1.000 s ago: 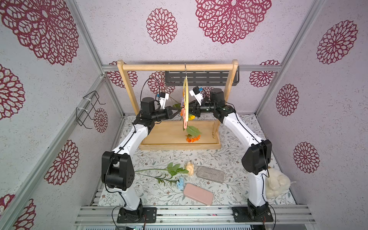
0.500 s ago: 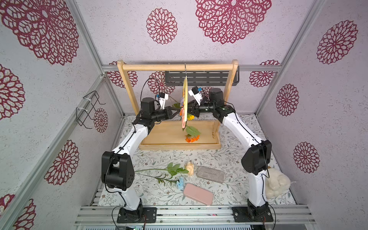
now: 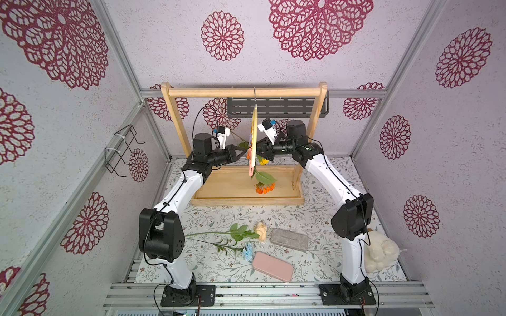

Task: Dry the flowers on a clothes hanger
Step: Clamp the flower onto the hanger.

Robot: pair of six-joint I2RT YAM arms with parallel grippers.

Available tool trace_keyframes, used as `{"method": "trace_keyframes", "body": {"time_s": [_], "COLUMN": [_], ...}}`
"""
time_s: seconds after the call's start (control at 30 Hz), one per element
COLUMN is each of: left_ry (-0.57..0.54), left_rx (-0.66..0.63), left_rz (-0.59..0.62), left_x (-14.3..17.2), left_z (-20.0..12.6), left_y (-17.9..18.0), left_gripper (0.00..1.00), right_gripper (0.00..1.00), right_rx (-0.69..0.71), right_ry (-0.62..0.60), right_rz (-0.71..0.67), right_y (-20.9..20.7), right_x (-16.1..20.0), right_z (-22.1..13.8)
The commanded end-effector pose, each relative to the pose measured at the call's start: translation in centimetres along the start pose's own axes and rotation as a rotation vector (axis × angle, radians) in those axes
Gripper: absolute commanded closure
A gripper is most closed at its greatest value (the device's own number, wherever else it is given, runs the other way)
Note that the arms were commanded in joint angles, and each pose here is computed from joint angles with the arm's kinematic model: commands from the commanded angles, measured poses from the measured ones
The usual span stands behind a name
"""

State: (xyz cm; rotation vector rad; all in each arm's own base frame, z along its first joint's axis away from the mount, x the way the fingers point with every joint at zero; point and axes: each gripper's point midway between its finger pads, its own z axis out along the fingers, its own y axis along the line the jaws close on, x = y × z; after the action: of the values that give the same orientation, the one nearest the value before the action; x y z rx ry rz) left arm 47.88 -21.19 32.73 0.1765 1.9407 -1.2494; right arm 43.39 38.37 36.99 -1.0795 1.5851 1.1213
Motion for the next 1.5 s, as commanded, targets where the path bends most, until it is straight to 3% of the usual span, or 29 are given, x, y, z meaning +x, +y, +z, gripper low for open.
{"method": "trace_keyframes", "body": {"time_s": [0.0,0.6,0.87,1.23,1.47], "left_ry": [-0.057,-0.074,-0.074,-0.066,-0.066], "left_rx": [0.038,0.065,0.066,0.062,0.051], "left_rz": [0.055,0.044,0.033,0.021,-0.005], "left_x": [-2.3,-3.0,-3.0,-2.9,-3.0], "left_z": [-1.9,-1.8,-1.8,-1.5,-1.3], "left_y": [-3.4,-4.0,-3.9,-3.4,-2.6], "left_gripper": [1.0,1.0,1.0,1.0,0.83], "right_gripper": [0.86,0.86,0.65,0.55,0.5], "right_rx": [-0.007,-0.013,-0.011,0.001,0.064], "right_ry": [0.045,0.041,0.041,0.033,0.046], "right_rz": [0.024,0.016,0.014,0.004,0.016], "right_y": [0.1,0.4,0.4,0.7,-0.3], "right_x": [1.4,1.1,0.9,0.3,0.5], "right_z": [0.7,0.9,0.8,0.3,0.1]}}
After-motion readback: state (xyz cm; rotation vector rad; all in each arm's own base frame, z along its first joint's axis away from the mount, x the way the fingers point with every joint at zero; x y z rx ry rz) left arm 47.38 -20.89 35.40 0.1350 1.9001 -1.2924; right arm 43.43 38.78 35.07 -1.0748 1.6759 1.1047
